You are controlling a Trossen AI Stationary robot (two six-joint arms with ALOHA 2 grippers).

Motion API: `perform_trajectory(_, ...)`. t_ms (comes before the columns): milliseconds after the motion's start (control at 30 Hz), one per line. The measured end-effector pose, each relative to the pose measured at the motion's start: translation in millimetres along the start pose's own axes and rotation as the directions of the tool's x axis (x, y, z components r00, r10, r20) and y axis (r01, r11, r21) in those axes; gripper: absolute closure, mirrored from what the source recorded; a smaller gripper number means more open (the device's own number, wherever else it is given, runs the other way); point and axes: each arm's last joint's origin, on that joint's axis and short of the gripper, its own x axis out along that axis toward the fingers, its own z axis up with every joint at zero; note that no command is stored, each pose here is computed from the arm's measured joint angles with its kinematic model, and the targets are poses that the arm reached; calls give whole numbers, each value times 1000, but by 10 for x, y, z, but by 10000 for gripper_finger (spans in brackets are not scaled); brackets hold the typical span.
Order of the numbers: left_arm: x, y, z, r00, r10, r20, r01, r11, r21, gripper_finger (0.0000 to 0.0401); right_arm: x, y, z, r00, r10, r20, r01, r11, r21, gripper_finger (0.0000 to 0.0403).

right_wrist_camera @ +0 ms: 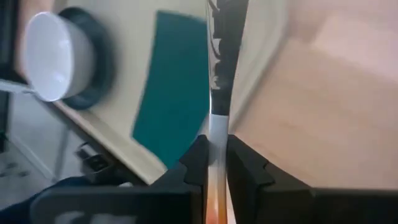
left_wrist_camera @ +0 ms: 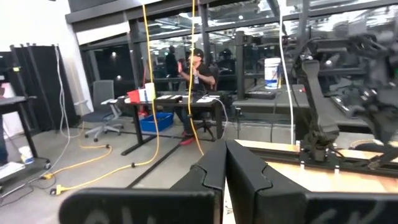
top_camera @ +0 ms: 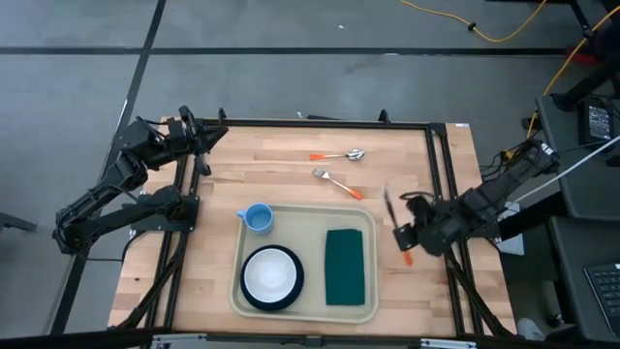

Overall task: Set up tray
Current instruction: Put the orange knife on top of the green napkin on the gray tray

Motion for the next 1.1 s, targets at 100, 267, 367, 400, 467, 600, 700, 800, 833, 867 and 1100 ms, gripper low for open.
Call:
perform_trajectory(100,0,1,0,1000,3,0,-3,1000,-8,397,232,34,-73,996,89,-18,-88,996,30,362)
perform_trajectory(267,5,2,-2,1000,2,-3,-2,1000,-28,397,535,170,-151,991,135,-18,-133,988,74,362)
perform_trajectory(367,4,2,-1,1000,3,-2,-3,1000,-27,397,691,227,-201,994,112,-17,-111,991,78,362)
perform_trajectory(400,4,2,-1,1000,2,-2,-2,1000,-27,397,747,245,-222,994,105,-19,-102,990,94,362)
perform_trajectory(467,4,1,-2,1000,2,-3,-2,1000,-27,397,858,274,-260,996,87,-21,-84,989,122,362)
perform_trajectory(600,4,1,-9,1000,2,-10,-2,1000,-27,397,1059,355,-326,995,99,-15,-95,980,174,362)
perform_trajectory(700,4,1,-9,1000,1,-10,-2,1000,-27,397,1192,390,-367,995,97,-13,-92,973,212,362)
perform_trajectory(800,4,1,-9,1000,2,-10,-2,1000,-27,397,1311,407,-404,996,89,-12,-83,965,248,362)
perform_trajectory(833,4,1,-9,1000,1,-10,-2,1000,-27,397,1343,414,-414,996,90,-11,-84,963,258,362)
perform_trajectory(867,4,1,-9,1000,1,-10,-1,1000,-27,397,1371,420,-421,996,90,-11,-84,959,270,362)
perform_trajectory(1100,4,1,-15,1000,1,-15,-1,1000,-28,397,1525,407,-463,998,56,-10,-50,955,291,362)
